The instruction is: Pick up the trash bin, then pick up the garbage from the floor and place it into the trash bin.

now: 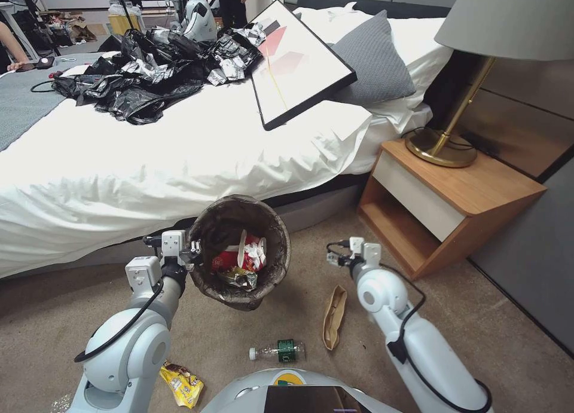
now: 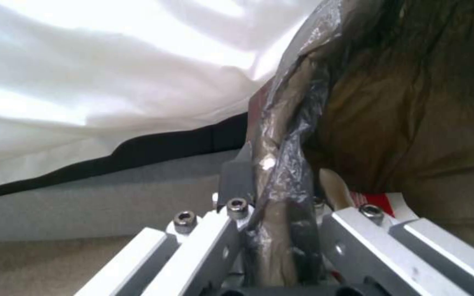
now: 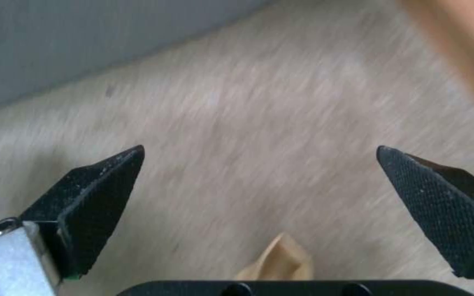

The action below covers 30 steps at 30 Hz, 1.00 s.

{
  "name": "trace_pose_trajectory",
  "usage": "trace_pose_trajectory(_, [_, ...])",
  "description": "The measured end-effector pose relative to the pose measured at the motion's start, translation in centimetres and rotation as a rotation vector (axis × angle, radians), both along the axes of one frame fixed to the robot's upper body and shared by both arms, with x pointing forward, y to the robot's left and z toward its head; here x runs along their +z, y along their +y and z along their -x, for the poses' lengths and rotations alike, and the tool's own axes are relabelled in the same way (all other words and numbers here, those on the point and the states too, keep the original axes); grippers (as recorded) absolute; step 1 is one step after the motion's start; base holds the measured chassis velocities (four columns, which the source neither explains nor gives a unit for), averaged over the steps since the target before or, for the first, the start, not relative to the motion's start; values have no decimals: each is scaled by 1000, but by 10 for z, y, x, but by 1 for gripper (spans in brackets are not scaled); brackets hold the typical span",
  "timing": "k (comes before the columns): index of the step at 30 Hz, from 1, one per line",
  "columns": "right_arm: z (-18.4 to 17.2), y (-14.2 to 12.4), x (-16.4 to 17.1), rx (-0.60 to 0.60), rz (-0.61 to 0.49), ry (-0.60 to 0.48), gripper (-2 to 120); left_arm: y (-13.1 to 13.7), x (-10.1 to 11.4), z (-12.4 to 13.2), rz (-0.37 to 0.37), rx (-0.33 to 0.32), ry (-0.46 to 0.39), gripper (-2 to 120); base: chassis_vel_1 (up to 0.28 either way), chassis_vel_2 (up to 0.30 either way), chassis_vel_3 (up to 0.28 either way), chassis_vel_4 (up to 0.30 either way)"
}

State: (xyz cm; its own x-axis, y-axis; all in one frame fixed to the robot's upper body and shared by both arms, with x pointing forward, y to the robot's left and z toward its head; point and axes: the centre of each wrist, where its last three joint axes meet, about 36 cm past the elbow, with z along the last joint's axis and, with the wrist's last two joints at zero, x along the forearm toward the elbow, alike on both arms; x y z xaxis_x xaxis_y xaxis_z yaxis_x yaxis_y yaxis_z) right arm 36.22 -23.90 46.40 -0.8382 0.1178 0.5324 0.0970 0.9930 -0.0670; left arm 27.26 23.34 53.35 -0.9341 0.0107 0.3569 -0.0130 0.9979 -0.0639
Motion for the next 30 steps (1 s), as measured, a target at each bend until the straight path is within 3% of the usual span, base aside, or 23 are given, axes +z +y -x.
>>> trace_pose_trajectory(6, [-31,26,-37,8,-105,130,100,2,-1,1,-7,10,4,0,0,0,0,0])
trace_pose_trajectory(14, [-23,61,-90,48,-192,295,100,1,-5,-3,-6,2,9,0,0,0,0,0])
trace_pose_trajectory(20, [-18,63,-105,21,-190,331,100,3,-5,-3,-10,1,8,0,0,0,0,0])
trace_pose_trajectory(25, [-1,58,-125,-78,-144,399,100,3,-6,-6,-8,-5,8,0,0,0,0,0])
trace_pose_trajectory(30, [9,50,-124,-104,-131,404,100,1,-8,-6,-6,-10,11,0,0,0,0,0])
